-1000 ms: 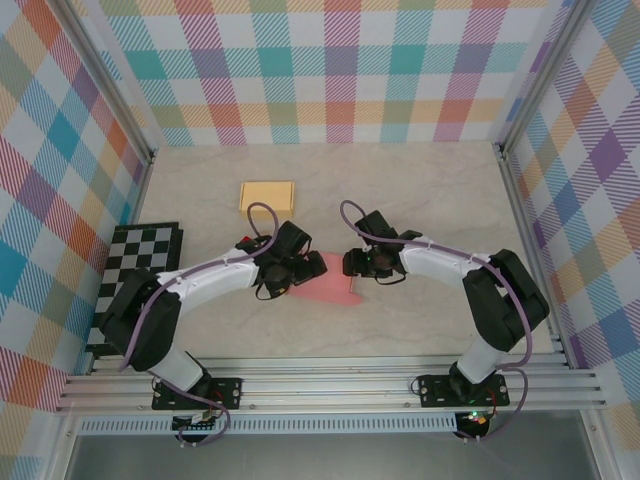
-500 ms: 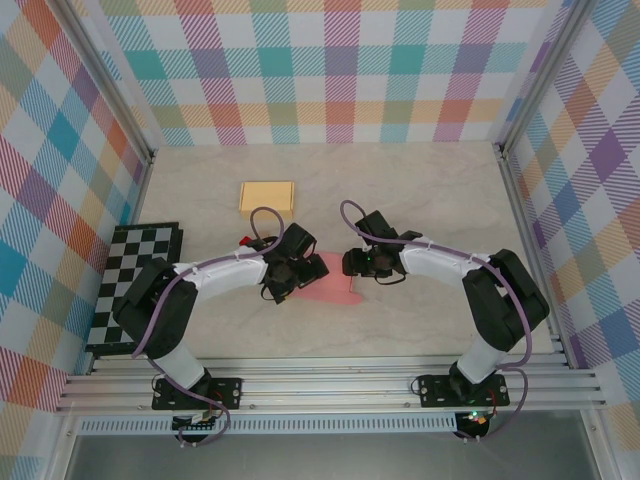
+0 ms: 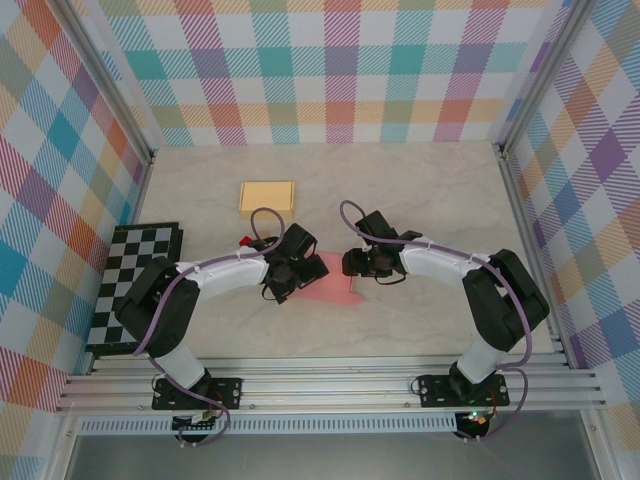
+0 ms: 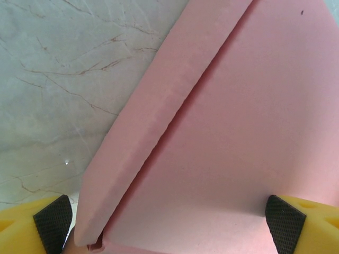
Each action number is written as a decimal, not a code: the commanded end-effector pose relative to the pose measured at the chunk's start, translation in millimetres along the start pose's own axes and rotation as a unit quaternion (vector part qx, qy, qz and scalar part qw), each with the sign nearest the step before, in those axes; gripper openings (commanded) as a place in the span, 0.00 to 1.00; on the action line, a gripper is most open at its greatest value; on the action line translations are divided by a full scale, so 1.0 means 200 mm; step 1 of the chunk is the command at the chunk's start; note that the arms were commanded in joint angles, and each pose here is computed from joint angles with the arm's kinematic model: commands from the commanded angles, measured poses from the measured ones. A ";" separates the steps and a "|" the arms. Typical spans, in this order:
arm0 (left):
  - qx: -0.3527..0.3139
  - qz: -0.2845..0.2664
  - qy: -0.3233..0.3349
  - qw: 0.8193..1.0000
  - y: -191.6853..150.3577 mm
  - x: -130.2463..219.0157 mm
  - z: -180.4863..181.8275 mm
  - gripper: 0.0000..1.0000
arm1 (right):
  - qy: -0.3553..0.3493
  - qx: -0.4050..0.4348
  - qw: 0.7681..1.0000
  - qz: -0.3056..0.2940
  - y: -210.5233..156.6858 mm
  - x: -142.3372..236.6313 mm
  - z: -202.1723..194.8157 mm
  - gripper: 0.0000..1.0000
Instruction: Fold the paper box
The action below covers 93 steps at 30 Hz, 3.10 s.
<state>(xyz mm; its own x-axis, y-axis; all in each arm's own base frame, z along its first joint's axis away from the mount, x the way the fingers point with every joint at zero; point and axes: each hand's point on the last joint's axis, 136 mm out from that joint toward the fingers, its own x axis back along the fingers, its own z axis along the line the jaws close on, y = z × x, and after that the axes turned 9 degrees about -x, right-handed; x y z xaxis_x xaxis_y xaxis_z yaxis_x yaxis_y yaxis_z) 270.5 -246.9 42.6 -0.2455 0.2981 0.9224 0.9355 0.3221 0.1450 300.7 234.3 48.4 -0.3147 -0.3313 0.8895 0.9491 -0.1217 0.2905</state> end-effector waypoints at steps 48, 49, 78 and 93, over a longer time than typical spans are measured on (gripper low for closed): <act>0.002 0.001 0.053 0.999 -0.04 -0.09 0.13 0.95 | 0.060 -0.117 0.984 0.122 -0.41 0.17 0.13 0.49; 0.003 0.001 0.054 0.999 -0.04 -0.09 0.14 0.95 | 0.062 -0.117 0.983 0.124 -0.41 0.17 0.13 0.49; 0.005 0.003 0.059 0.998 -0.06 -0.12 0.17 0.95 | 0.051 -0.059 0.991 0.106 -0.42 0.11 0.11 0.38; 0.007 0.005 0.063 0.998 -0.07 -0.13 0.19 0.94 | 0.067 -0.002 0.995 0.076 -0.40 0.07 0.11 0.29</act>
<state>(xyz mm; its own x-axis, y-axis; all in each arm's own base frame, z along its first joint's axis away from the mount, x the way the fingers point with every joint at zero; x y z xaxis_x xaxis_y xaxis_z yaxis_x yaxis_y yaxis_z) 280.2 -253.5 37.7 -0.2920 0.3190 0.9016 0.9255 0.3319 0.1823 217.9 257.8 47.6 -0.1374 -0.4636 0.8753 0.9891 -0.1110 0.0964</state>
